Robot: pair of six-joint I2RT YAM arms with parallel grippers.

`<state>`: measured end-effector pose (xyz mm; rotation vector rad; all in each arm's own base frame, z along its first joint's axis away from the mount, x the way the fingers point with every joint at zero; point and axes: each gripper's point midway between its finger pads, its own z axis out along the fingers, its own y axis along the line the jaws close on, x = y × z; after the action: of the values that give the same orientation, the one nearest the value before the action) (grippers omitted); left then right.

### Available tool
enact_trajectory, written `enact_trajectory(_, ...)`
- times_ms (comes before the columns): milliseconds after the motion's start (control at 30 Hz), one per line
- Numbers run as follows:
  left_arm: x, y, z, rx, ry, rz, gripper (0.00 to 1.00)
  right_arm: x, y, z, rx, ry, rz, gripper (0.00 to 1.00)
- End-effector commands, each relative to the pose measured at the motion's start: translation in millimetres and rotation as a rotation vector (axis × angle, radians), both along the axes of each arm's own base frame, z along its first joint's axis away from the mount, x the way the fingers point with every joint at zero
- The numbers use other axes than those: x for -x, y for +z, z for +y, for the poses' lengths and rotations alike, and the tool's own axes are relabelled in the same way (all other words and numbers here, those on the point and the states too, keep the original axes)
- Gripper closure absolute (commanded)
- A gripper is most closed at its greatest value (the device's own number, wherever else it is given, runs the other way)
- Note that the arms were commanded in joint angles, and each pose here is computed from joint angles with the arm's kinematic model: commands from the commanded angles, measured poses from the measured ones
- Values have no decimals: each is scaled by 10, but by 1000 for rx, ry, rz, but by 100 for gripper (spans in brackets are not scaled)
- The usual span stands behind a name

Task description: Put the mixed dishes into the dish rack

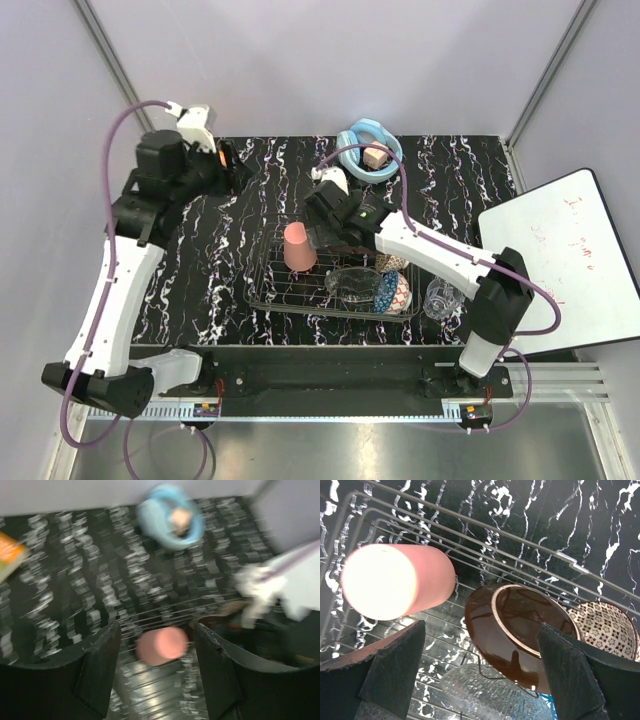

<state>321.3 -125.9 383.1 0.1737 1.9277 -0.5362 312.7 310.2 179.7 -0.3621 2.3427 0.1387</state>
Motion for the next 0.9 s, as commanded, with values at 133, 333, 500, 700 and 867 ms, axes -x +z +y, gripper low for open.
enact_trajectory(133,-152,-618,388,-254,191,0,39,-194,177,-898,-108,-274,-30,0)
enact_trajectory(333,93,-1206,269,-260,109,79,40,-31,138,-1520,-153,-448,-35,0)
enact_trajectory(500,192,-1483,232,-272,76,104,41,68,72,-1924,-116,-575,-15,0)
enact_trajectory(700,224,-1746,193,-282,45,139,43,74,-305,-2070,-113,-621,119,0)
enact_trajectory(867,310,-1889,144,-266,22,171,45,-77,-460,-1986,-143,-606,163,0)
